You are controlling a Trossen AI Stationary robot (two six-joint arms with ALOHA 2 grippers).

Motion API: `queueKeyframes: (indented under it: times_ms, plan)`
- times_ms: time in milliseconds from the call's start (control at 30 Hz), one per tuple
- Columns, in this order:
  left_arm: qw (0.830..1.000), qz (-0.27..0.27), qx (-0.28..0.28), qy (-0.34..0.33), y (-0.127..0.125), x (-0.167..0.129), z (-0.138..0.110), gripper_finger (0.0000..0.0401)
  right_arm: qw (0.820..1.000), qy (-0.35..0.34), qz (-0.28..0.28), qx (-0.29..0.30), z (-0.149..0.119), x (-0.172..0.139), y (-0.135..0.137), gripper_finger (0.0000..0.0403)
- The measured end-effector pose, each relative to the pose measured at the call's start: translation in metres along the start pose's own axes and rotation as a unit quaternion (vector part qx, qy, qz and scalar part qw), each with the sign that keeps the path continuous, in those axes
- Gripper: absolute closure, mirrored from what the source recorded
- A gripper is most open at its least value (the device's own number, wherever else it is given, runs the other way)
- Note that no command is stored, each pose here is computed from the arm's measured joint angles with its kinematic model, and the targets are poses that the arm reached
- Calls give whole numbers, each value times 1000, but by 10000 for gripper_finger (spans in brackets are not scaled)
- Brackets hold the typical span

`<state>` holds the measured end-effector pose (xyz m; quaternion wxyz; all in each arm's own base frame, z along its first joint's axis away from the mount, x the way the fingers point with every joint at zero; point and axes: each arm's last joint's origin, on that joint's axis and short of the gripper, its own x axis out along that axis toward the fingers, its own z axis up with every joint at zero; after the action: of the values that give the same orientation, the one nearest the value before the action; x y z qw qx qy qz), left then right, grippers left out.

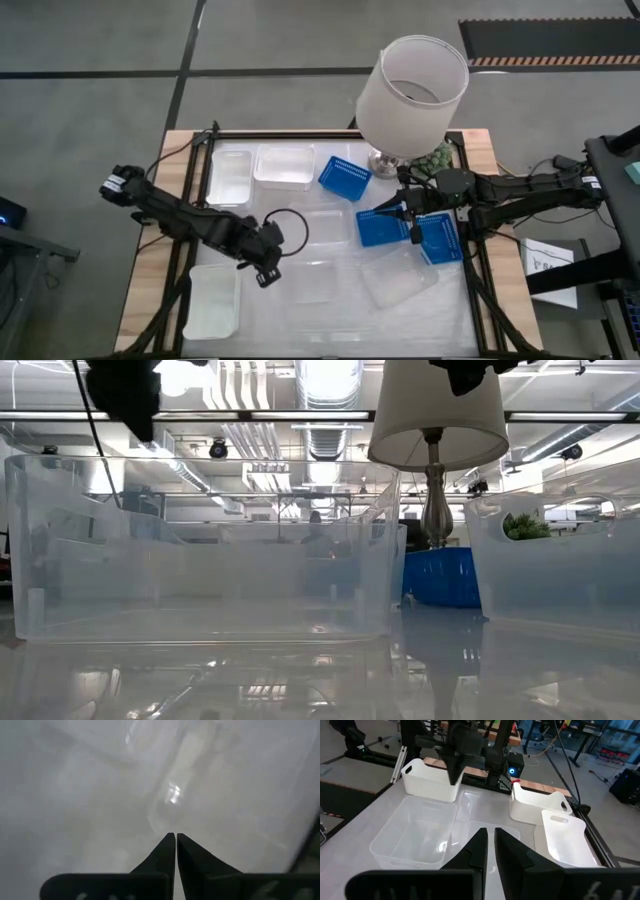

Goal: Stack baskets by color
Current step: Stack the top right white bin on top of the bottom white bin

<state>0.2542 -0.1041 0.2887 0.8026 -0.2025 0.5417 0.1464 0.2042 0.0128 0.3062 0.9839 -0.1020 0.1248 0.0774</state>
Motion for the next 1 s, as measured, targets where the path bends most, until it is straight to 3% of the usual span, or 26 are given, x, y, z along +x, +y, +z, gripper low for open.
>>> queueKeyframes:
  times_ms: [333, 533, 733, 1000]
  plan:
    - [981, 40, 189, 2, 39, 7, 35, 392, 1000, 0, 0, 0, 0, 0, 0, 376]
    - [958, 74, 278, 12, 75, 12, 58, 315, 999, 22, 17, 28, -5, 2, 2, 376]
    - [937, 157, 312, -1, 118, 23, 80, 237, 996, 71, 46, 23, -15, 0, 5, 376]
    - [921, 158, 355, -25, 154, 42, 94, 226, 994, 89, 49, 27, -18, -9, 6, 376]
